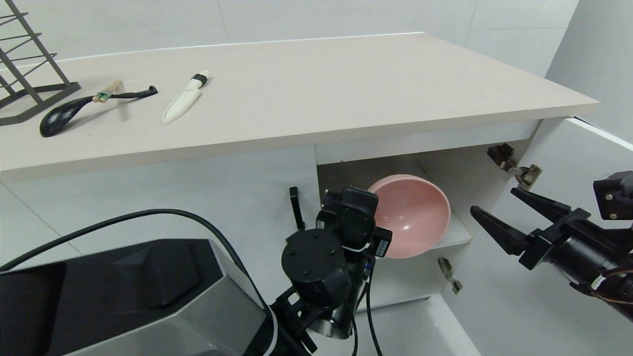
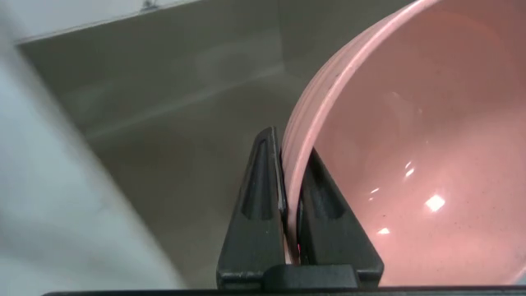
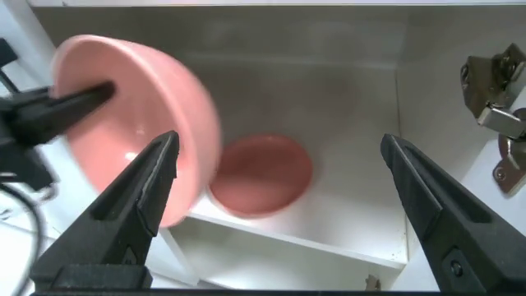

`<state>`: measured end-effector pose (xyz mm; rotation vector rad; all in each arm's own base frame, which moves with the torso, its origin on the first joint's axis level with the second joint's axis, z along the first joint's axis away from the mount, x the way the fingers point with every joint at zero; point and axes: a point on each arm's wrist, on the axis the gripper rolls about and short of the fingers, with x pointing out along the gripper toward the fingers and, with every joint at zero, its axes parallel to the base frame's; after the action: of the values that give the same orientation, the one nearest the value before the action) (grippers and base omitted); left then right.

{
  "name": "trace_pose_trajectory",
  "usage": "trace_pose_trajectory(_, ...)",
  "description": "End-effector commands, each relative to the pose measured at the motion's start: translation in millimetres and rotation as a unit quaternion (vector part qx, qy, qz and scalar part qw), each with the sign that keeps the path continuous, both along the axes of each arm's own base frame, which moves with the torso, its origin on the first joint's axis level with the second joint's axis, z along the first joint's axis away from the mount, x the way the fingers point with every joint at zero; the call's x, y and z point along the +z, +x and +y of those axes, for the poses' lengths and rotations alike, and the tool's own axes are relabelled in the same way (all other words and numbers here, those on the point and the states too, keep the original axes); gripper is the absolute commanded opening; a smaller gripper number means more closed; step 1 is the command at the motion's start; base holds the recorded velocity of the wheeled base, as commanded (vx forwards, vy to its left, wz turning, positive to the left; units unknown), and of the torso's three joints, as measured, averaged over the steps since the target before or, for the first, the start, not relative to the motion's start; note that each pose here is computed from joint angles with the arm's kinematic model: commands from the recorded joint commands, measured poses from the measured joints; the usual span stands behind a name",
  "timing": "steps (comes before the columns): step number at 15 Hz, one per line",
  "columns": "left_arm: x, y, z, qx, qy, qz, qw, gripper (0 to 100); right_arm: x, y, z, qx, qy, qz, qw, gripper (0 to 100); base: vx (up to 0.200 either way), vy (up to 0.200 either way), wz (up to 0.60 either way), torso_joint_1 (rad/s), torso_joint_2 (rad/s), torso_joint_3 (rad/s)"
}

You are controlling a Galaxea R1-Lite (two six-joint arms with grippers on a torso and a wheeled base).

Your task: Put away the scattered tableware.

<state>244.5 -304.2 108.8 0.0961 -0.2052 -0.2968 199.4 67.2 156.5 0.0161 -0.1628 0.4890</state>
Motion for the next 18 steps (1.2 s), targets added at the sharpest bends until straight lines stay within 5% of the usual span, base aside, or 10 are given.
trace_pose_trajectory(1,1.6,1.4,-9.0,-0.005,-0.011,-0.008,0.9999,0,-4.6,-1.5,3.5,0.009,-0.003,0.01,1.0,100,0.0,0.0,0.0,0.0,0.0,0.0)
trace_pose_trajectory(6,10.1,-21.4,-26.4,-0.04,-0.019,-0.017,0.9989,0,-15.1,4.9,7.0,0.009,-0.026,0.026,0.999,100,0.0,0.0,0.0,0.0,0.0,0.0)
trace_pose_trajectory(9,8.2,-35.5,-36.2,-0.059,-0.005,-0.02,0.998,0,-17.8,7.0,6.3,0.006,-0.027,0.032,0.999,100,0.0,0.0,0.0,0.0,0.0,0.0)
trace_pose_trajectory(14,7.6,-34.9,-36.0,-0.058,-0.005,-0.02,0.9981,0,-17.1,6.5,5.0,0.002,-0.027,0.03,0.999,100,0.0,0.0,0.0,0.0,0.0,0.0)
trace_pose_trajectory(15,7.6,-34.9,-36.0,-0.059,-0.005,-0.019,0.9981,0,-15.7,5.0,5.2,0.003,-0.026,0.027,0.999,0,0.0,0.0,0.0,0.0,0.0,0.0)
trace_pose_trajectory(18,7.0,-33.8,-35.5,-0.057,-0.005,-0.019,0.9982,0,-11.4,-0.7,13.6,0.026,-0.023,0.017,0.999,0,0.0,0.0,0.0,0.0,0.0,0.0)
